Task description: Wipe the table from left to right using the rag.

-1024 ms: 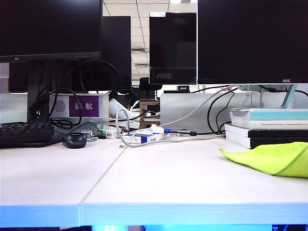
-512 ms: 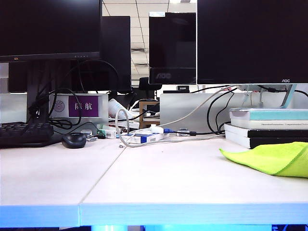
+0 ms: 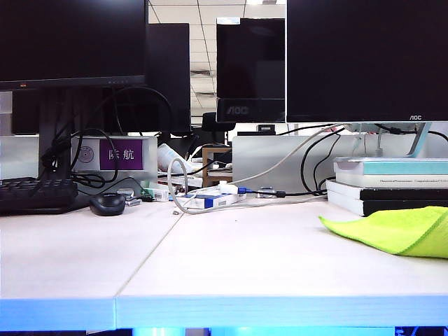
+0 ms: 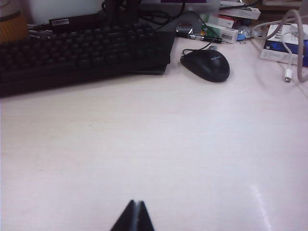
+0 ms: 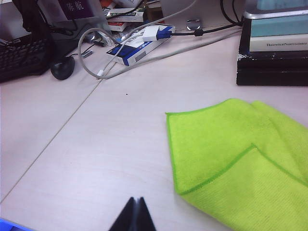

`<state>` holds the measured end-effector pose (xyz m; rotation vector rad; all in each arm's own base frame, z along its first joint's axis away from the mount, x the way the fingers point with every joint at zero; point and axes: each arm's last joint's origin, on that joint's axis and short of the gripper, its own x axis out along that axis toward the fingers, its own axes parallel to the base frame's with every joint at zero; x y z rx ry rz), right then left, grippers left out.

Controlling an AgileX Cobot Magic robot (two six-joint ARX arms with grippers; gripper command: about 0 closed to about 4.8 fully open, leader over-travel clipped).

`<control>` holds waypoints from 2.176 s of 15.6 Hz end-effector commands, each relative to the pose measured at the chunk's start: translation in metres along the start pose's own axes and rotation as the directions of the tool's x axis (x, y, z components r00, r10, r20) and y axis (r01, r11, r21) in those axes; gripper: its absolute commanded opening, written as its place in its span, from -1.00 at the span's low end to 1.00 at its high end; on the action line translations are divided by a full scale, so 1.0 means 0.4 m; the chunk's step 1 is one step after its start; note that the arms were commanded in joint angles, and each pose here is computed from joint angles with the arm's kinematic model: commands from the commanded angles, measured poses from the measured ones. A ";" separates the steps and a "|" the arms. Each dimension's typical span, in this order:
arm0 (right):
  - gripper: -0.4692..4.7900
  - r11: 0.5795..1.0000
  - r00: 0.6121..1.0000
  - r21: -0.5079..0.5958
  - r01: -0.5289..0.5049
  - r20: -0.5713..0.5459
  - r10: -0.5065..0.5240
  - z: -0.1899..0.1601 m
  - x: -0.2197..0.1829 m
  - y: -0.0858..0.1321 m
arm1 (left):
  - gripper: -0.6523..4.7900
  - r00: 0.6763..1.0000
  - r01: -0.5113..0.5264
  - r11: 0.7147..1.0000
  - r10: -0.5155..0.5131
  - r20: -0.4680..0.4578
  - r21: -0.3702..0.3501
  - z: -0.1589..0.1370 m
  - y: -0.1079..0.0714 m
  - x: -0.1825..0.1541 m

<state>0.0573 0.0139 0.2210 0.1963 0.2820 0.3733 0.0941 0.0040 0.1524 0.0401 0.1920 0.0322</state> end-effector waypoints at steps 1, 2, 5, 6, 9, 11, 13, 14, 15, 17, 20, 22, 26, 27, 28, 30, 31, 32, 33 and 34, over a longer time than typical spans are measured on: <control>-0.84 1.000 1.000 -0.006 -0.006 0.018 0.006 0.005 -0.001 0.002 | -0.77 1.000 -0.003 1.000 0.003 -0.010 0.003 -0.007 0.000 0.002; -0.84 1.000 1.000 -0.007 -0.005 0.019 0.005 0.005 -0.001 0.002 | -0.77 1.000 -0.003 1.000 0.003 -0.010 0.003 -0.007 0.000 0.002; -0.84 0.977 0.980 -0.135 0.167 0.131 -0.149 -0.001 0.027 -0.022 | -0.77 1.000 -0.003 1.000 0.003 -0.010 0.003 -0.007 0.000 0.002; -0.84 0.953 0.949 -0.128 0.275 0.195 -0.247 -0.008 0.041 -0.036 | -0.77 1.000 -0.003 1.000 0.003 -0.010 0.003 -0.007 0.000 0.002; -0.84 0.899 0.899 -0.144 0.413 0.224 -0.377 -0.053 0.076 -0.066 | -0.77 1.000 -0.003 1.000 0.003 -0.010 0.003 -0.007 0.000 0.002; -0.84 0.895 0.906 -0.171 0.411 0.187 -0.380 -0.082 0.092 -0.076 | -0.77 1.000 -0.003 1.000 0.003 -0.010 0.003 -0.007 0.000 0.002; -0.84 0.896 0.910 -0.175 0.409 0.153 -0.385 -0.110 0.105 -0.085 | -0.77 1.000 -0.003 1.000 0.003 -0.010 0.003 -0.007 0.000 0.002; -0.84 0.896 0.911 -0.177 0.408 0.136 -0.389 -0.124 0.111 -0.089 | -0.77 1.000 -0.003 1.000 0.003 -0.010 0.003 -0.007 0.000 0.002; -0.84 0.897 0.913 -0.179 0.405 0.128 -0.387 -0.136 0.117 -0.093 | -0.77 1.000 -0.003 1.000 0.003 -0.010 0.003 -0.007 0.000 0.002; -0.84 0.895 0.909 -0.173 0.412 0.143 -0.391 -0.137 0.119 -0.095 | -0.77 1.000 -0.003 1.000 0.003 -0.010 0.003 -0.007 0.000 0.002; -0.84 0.892 0.906 -0.171 0.417 0.158 -0.393 -0.137 0.120 -0.096 | -0.77 1.000 -0.003 1.000 0.003 -0.010 0.003 -0.006 0.000 0.002; -0.84 0.892 0.906 -0.171 0.417 0.158 -0.393 -0.137 0.121 -0.096 | -0.77 1.000 -0.003 1.000 0.003 -0.010 0.003 -0.007 0.000 0.002; -0.84 0.893 0.906 -0.171 0.416 0.159 -0.392 -0.137 0.121 -0.096 | -0.77 1.000 -0.003 1.000 0.003 -0.010 0.003 -0.007 0.000 0.002; -0.84 0.893 0.906 -0.172 0.416 0.158 -0.392 -0.137 0.121 -0.096 | -0.77 1.000 -0.003 1.000 0.003 -0.010 0.003 -0.007 0.000 0.002; -0.84 0.894 0.907 -0.172 0.414 0.158 -0.389 -0.137 0.121 -0.095 | -0.77 1.000 -0.003 1.000 0.003 -0.010 0.003 -0.007 0.000 0.002; -0.84 0.894 0.907 -0.172 0.414 0.158 -0.389 -0.137 0.121 -0.095 | -0.77 1.000 -0.003 1.000 0.003 -0.010 0.003 -0.007 0.000 0.002; -0.84 0.894 0.907 -0.172 0.414 0.158 -0.389 -0.137 0.121 -0.095 | -0.77 1.000 -0.003 1.000 0.003 -0.010 0.003 -0.006 0.000 0.002; -0.84 0.894 0.908 -0.172 0.413 0.158 -0.389 -0.137 0.121 -0.095 | -0.77 1.000 -0.003 1.000 0.003 -0.010 0.003 -0.006 0.000 0.002; -0.84 0.894 0.907 -0.172 0.414 0.158 -0.389 -0.137 0.121 -0.095 | -0.77 1.000 -0.003 1.000 0.003 -0.010 0.003 -0.007 0.000 0.002; -0.84 0.894 0.908 -0.172 0.413 0.158 -0.389 -0.137 0.121 -0.095 | -0.77 1.000 -0.003 1.000 0.003 -0.010 0.003 -0.006 0.000 0.002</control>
